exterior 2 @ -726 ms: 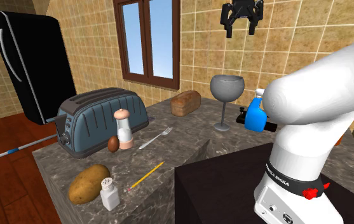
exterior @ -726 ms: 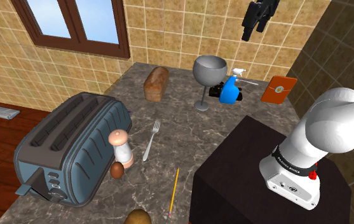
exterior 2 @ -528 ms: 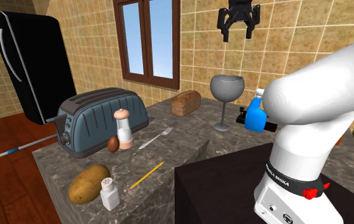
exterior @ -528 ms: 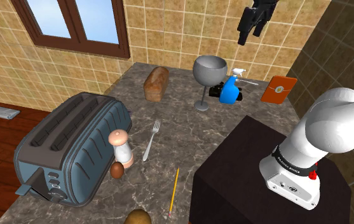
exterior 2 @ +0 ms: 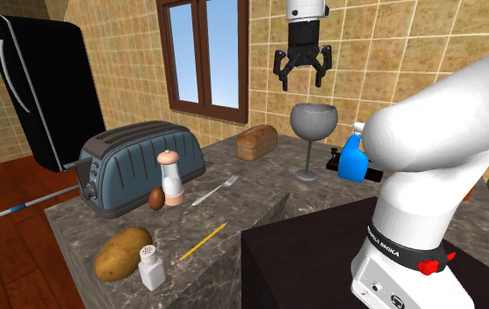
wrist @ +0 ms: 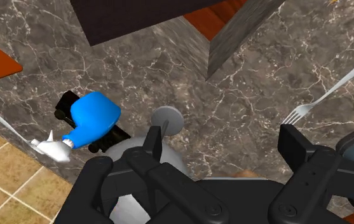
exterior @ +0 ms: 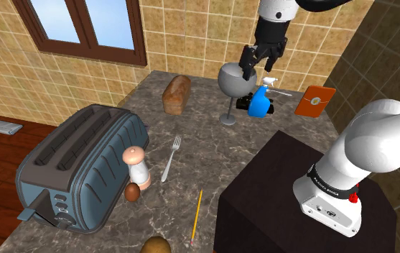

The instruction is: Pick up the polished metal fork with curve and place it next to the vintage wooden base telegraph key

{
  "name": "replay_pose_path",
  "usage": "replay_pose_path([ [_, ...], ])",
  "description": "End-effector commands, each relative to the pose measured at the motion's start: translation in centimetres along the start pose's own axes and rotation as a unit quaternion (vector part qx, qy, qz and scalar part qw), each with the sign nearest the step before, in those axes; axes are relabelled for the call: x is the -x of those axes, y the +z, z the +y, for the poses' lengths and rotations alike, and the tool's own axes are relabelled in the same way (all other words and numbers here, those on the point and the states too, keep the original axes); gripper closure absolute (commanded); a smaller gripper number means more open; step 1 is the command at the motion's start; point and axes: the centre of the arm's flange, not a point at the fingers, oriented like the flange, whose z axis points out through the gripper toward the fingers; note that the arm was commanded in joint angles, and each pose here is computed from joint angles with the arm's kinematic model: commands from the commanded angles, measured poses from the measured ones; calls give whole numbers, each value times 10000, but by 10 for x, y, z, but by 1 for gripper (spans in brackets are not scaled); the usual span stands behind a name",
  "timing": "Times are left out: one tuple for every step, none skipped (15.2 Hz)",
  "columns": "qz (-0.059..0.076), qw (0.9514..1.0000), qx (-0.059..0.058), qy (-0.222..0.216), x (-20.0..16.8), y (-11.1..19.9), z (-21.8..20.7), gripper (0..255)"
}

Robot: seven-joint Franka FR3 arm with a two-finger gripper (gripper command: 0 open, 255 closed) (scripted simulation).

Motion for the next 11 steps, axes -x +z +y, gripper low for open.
replay_pose_path([
  [-8, 9997, -20, 251, -2, 20, -14, 0],
  [-15, 9993, -28, 366, -4, 31, -23, 0],
  [-23, 9988, -36, 481, -6, 41, -31, 0],
  [-30, 9982, -43, 595, -8, 51, -39, 0],
  [-37, 9975, -51, 710, -10, 61, -47, 0],
  [-44, 9966, -58, 825, -12, 71, -55, 0],
  [-51, 9955, -66, 940, -14, 81, -63, 0],
  [-58, 9944, -73, 1054, -17, 91, -71, 0],
  [-65, 9931, -81, 1168, -20, 101, -79, 0],
  [-72, 9917, -88, 1283, -23, 111, -87, 0],
  [-79, 9901, -96, 1397, -26, 121, -95, 0],
])
